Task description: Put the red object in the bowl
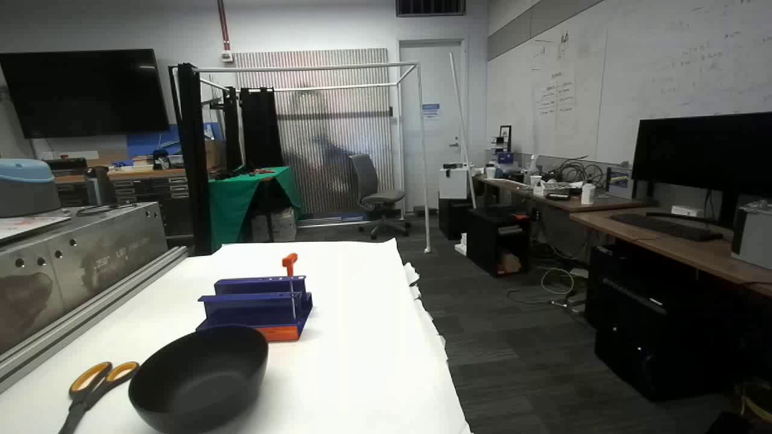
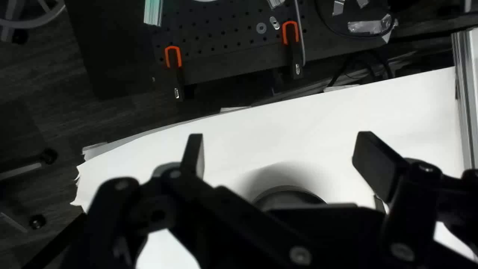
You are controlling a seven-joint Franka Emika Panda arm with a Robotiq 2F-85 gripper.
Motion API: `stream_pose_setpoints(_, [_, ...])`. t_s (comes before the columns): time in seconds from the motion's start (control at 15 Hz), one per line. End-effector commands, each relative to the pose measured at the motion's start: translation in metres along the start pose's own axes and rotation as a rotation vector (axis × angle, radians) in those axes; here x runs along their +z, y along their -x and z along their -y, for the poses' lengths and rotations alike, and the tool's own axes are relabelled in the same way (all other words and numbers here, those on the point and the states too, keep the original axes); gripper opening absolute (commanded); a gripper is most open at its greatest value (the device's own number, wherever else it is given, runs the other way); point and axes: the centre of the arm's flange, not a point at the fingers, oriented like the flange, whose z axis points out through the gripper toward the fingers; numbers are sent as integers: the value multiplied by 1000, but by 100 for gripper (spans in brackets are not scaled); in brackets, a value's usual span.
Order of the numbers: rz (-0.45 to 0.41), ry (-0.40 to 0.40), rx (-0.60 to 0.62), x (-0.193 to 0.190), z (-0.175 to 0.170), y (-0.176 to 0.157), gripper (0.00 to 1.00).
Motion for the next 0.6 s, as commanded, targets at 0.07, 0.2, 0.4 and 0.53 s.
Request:
stream_pose_setpoints(0.07, [-9,-2,0,-4,0,0,100])
stream_pose_setpoints(0.2, [-15,-3,-1,-6,0,1,100])
stream_pose_setpoints(0.4, [-2,-5,31,-14,11,-25,100])
stream_pose_setpoints(0.53, [-11,5,7,-34,28,-60,100])
